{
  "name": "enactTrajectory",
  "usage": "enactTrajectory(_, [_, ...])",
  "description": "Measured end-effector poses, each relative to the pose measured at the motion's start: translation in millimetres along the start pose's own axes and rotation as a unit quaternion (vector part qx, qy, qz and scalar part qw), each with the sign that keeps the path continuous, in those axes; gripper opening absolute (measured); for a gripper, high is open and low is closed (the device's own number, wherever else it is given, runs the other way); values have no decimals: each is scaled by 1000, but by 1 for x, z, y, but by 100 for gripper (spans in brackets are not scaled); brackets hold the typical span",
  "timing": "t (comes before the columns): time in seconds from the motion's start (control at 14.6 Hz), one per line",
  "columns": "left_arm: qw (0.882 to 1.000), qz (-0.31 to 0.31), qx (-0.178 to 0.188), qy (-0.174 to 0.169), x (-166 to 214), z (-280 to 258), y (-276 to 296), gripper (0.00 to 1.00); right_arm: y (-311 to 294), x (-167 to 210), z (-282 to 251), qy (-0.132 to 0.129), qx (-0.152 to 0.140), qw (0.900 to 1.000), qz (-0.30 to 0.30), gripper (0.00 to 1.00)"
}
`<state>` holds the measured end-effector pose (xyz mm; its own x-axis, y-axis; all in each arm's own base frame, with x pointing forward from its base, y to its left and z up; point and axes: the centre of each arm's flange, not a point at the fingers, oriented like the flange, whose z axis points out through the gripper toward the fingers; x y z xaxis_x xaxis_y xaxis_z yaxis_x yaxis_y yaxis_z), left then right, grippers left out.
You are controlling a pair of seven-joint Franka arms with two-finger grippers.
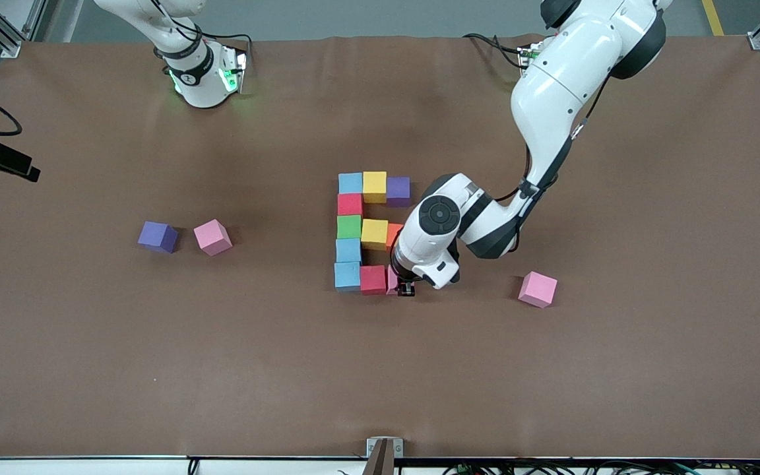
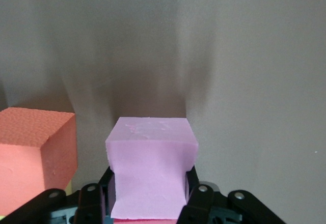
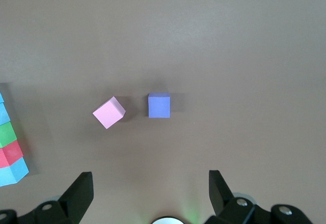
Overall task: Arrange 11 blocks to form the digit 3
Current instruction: 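Lower the light pink cube beside the pink-red cube with the left gripper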
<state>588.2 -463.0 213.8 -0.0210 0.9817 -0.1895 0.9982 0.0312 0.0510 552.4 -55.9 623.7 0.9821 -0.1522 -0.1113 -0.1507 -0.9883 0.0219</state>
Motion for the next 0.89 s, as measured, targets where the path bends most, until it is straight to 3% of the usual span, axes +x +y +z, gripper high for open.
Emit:
enactTrajectory(0.55, [1000, 2, -1, -1, -2, 1, -1, 54, 0, 2, 0, 7, 0, 1000, 0, 100])
enactTrajectory(0.89, [1000, 2, -1, -1, -2, 2, -2, 54, 1, 0, 2, -4, 0, 1000, 1, 100])
